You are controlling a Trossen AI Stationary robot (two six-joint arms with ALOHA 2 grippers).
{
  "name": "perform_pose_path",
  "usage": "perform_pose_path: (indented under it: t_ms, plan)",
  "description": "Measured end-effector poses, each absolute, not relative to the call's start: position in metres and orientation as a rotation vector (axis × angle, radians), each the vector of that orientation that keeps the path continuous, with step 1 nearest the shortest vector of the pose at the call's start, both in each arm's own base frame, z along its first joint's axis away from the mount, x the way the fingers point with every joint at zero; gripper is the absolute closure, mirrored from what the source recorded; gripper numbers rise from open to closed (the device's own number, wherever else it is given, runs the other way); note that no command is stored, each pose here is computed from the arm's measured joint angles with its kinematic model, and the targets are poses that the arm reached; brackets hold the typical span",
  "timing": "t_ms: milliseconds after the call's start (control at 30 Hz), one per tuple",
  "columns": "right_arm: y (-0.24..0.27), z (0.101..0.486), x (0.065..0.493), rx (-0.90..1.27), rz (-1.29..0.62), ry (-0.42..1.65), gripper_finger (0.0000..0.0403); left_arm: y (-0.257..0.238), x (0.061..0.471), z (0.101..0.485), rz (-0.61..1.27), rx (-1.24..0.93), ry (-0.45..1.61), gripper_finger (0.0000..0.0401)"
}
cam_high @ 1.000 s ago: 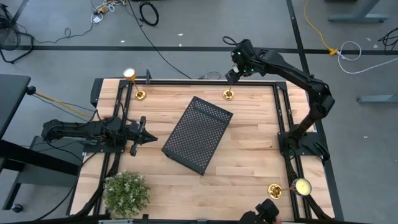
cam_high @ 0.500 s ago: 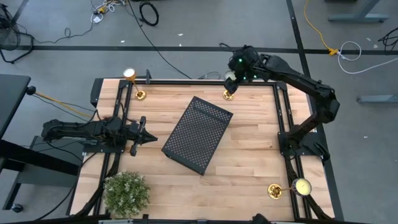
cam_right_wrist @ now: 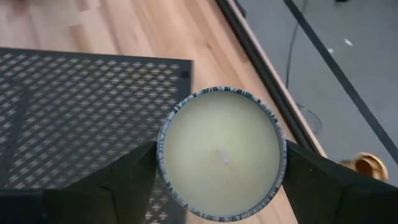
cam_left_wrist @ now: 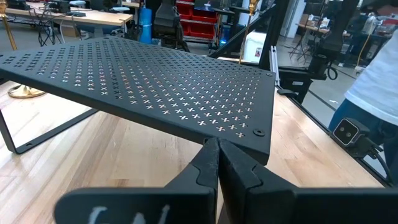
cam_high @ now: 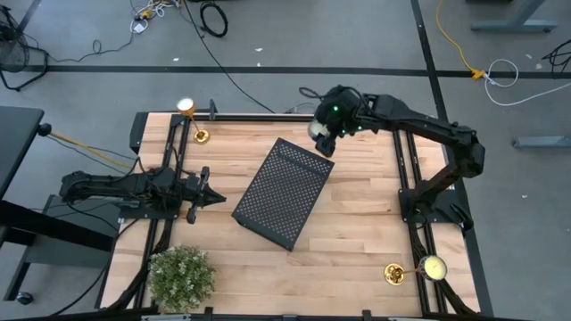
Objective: Stock candles on shelf
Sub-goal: Put the blue scented candle on the shelf
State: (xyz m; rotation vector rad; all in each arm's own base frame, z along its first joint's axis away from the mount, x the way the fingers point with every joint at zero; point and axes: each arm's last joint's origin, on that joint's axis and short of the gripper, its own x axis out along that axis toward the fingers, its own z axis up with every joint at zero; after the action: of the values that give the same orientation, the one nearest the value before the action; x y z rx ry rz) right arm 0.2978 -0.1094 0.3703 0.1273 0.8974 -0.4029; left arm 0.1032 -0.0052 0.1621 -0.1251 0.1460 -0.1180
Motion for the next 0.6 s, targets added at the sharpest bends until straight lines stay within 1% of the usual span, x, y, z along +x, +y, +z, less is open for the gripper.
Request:
perform_pose_path:
  t_ms: [233,600]
  plan:
    - [-0.091,0.371,0.305,0.091,-0.343,0.89,0.0103,-0.005,0.103,0.162,-0.118,-0.125,0.147,0.0387]
    - [-0.076,0.371,0.31,0.087,-0.281,0.883,0.0103,-0.005,0.103,0.162,-0.118,-0.125,0.146,0.0387]
